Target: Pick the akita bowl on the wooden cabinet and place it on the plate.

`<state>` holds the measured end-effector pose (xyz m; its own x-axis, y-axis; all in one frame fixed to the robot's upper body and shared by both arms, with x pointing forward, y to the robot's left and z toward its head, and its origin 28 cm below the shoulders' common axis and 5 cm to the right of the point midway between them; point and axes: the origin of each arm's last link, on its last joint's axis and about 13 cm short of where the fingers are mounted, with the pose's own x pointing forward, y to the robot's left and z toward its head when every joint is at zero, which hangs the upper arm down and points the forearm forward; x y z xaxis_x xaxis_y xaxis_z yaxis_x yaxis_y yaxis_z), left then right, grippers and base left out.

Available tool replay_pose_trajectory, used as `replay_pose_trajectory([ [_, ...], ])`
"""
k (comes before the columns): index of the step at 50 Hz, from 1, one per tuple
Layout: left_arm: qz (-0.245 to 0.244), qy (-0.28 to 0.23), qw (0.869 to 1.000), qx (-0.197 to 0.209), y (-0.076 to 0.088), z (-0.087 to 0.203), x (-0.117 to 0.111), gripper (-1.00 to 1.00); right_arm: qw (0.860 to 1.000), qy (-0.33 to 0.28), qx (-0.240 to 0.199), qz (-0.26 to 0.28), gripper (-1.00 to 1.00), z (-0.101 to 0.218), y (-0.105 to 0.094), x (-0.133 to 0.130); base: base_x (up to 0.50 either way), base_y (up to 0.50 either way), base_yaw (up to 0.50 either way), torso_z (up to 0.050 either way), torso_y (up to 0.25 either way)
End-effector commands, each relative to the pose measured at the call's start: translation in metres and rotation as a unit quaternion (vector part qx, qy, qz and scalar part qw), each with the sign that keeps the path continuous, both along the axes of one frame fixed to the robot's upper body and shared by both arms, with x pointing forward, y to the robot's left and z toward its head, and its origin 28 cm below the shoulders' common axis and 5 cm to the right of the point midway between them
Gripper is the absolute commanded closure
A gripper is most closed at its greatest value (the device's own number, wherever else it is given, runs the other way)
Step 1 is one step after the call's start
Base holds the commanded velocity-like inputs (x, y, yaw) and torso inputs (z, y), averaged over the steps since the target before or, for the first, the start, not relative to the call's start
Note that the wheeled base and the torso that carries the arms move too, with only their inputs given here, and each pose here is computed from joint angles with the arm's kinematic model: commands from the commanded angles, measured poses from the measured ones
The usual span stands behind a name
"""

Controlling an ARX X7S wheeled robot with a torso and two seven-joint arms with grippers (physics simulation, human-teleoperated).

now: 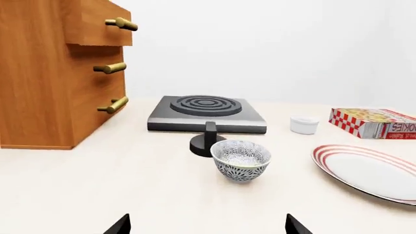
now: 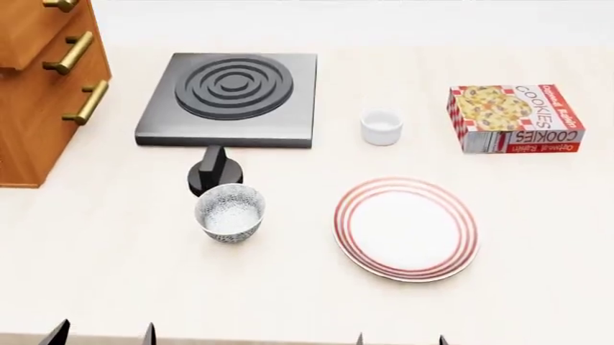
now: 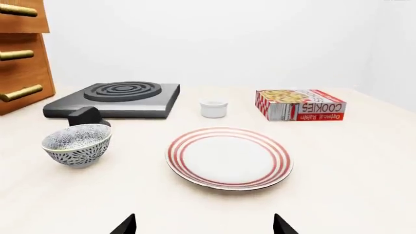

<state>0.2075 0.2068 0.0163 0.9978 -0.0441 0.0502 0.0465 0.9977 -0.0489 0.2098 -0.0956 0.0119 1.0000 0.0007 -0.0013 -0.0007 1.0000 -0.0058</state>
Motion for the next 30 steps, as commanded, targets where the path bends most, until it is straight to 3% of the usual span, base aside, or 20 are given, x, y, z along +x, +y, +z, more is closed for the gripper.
replay_pose_trajectory([
  [1, -0.005, -0.004, 1.0, 0.0, -0.0004, 0.0004, -0.0009, -1.0, 1.0, -0.001, 0.004, -0.002, -1.0, 0.0006, -0.0005, 0.0005, 0.0, 0.0, 0.0, 0.05, 0.0],
  [21, 0.0, -0.001, 1.0, 0.0, -0.0006, -0.0006, -0.001, -1.0, 1.0, 0.001, 0.001, -0.003, -1.0, 0.0003, -0.0002, 0.0008, 0.0, 0.0, 0.0, 0.05, 0.0],
  [26, 0.006, 0.01, 1.0, -0.004, -0.0005, -0.0011, 0.0, -1.0, 1.0, -0.001, -0.022, -0.008, -1.0, 0.0005, 0.0003, 0.0007, 0.0, 0.13, 0.0, 0.008, 0.0],
  [30, 0.006, 0.01, 1.0, -0.002, -0.0008, -0.001, -0.0003, -1.0, 1.0, 0.0, -0.012, -0.004, -1.0, 0.0007, -0.0002, 0.0009, 0.0, 0.5, 0.0, 0.0, 0.0],
])
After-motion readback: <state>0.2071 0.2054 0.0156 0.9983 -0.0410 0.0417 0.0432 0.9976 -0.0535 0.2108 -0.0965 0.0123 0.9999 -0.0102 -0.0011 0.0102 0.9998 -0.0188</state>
